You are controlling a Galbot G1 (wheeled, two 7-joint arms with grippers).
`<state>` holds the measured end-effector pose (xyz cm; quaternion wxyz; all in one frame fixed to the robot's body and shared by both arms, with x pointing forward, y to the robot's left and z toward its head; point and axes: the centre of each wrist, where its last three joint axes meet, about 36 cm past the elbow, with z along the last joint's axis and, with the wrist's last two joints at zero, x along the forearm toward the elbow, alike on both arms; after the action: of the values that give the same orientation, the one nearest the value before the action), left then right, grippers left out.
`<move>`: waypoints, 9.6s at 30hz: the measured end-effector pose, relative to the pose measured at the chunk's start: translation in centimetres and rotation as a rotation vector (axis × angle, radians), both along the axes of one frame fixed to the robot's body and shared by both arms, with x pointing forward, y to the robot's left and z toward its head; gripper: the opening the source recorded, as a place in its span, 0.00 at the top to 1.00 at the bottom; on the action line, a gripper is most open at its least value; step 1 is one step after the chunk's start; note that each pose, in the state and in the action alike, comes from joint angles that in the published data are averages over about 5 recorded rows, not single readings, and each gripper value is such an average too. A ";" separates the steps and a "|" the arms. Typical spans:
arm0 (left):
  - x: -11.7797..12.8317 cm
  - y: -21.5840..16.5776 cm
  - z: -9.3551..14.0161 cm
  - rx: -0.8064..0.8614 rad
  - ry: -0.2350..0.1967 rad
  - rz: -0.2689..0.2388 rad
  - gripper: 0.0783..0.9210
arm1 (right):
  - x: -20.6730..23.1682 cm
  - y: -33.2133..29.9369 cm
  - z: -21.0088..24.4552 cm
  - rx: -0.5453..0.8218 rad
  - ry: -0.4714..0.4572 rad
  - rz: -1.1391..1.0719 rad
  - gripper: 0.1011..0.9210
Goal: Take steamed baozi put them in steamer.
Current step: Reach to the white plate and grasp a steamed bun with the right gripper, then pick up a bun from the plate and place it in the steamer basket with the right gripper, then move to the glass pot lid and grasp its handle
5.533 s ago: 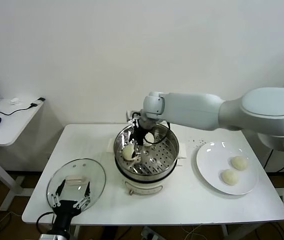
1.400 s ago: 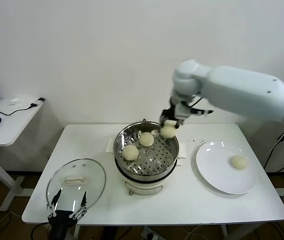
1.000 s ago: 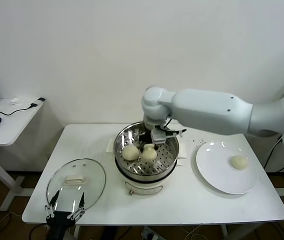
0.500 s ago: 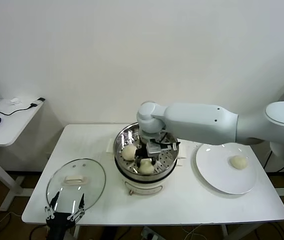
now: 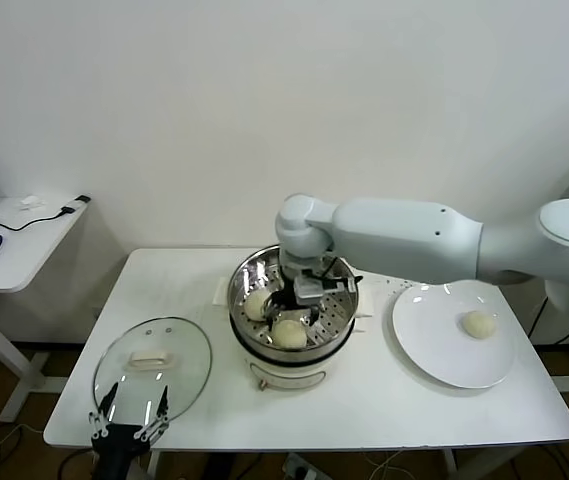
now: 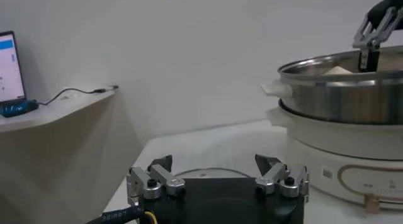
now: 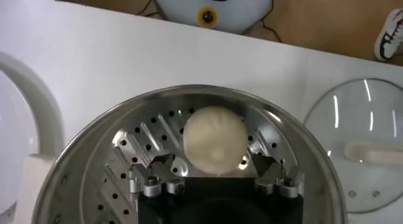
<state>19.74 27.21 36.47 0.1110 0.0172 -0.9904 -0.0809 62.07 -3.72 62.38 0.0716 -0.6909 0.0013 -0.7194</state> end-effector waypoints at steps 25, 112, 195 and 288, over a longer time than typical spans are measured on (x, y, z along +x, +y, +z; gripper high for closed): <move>0.4 -0.6 0.6 -0.012 -0.016 -0.012 0.12 | 3.7 -33.2 1.5 0.230 -0.009 -1.269 0.12; 0.7 -1.9 0.1 0.002 -0.004 -0.032 0.12 | 9.7 -33.7 1.5 0.430 0.191 -1.634 0.44; 2.4 -1.4 0.4 0.057 -0.035 -0.043 0.12 | -3.9 -30.5 -7.2 1.141 0.596 -1.574 0.12; 15.2 4.2 -10.2 1.426 0.040 -0.093 0.89 | -24.4 -41.1 -29.4 2.162 0.229 -2.146 0.12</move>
<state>34.91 31.37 26.26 0.0875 0.0418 -0.6937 -0.7137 37.67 -44.81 32.95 -0.0132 -0.0324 0.9990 -0.0288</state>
